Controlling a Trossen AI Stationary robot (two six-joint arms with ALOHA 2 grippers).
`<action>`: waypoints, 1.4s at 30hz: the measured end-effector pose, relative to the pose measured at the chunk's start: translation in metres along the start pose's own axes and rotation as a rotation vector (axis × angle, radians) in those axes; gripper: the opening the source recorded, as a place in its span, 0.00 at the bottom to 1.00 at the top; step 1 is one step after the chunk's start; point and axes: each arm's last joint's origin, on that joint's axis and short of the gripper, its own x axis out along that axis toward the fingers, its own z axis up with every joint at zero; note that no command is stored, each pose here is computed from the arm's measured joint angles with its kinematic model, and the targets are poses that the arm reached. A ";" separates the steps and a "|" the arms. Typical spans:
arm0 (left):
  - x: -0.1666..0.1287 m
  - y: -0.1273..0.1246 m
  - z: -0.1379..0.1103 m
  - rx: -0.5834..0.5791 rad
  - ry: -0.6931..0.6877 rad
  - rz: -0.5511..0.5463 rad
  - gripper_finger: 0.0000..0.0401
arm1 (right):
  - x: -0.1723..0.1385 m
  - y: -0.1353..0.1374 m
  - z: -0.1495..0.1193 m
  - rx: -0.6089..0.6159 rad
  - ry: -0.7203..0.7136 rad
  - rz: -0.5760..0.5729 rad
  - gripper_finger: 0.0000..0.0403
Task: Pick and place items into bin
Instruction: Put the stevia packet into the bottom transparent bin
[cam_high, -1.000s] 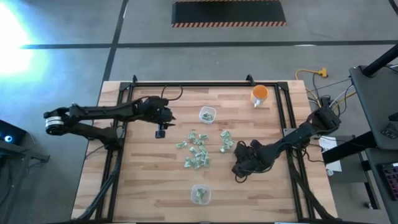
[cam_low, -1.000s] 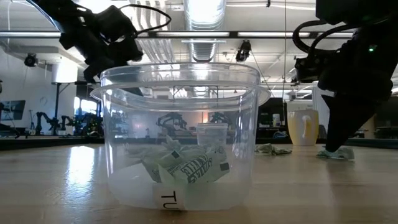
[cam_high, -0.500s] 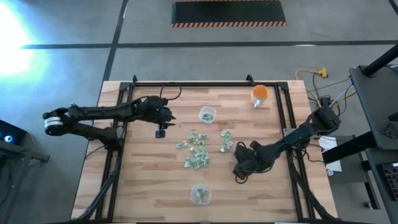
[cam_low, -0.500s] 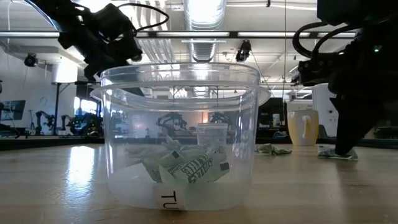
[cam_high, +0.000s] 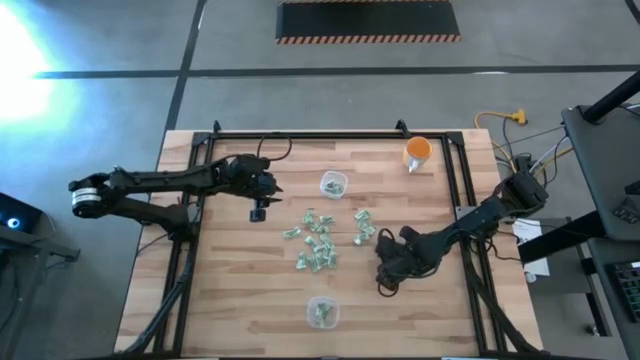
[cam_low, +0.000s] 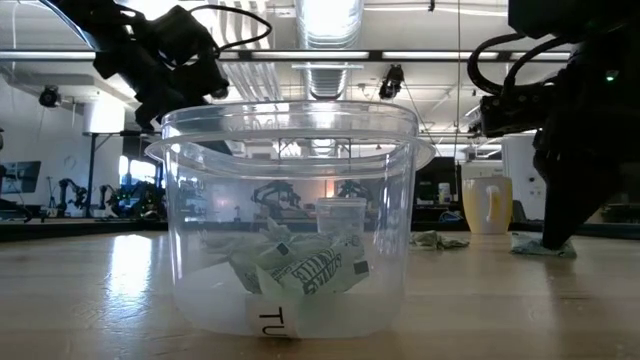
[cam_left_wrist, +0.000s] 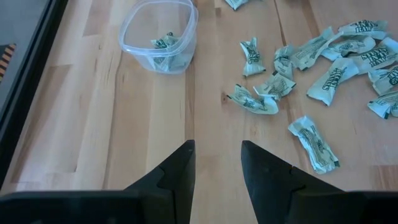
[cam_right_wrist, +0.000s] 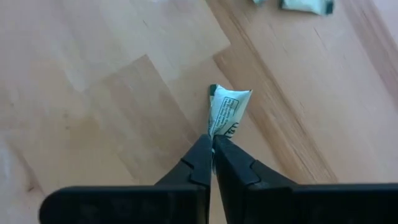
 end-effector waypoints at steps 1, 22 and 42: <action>0.000 0.000 0.000 0.000 -0.001 0.000 0.28 | -0.001 0.001 0.001 -0.011 -0.003 0.006 0.02; 0.000 0.000 0.000 0.001 -0.004 0.002 0.28 | -0.044 0.052 0.025 -0.370 -0.321 0.198 0.02; 0.009 0.000 -0.002 -0.003 0.025 -0.010 0.28 | -0.054 0.091 0.037 -0.701 -0.600 0.497 0.02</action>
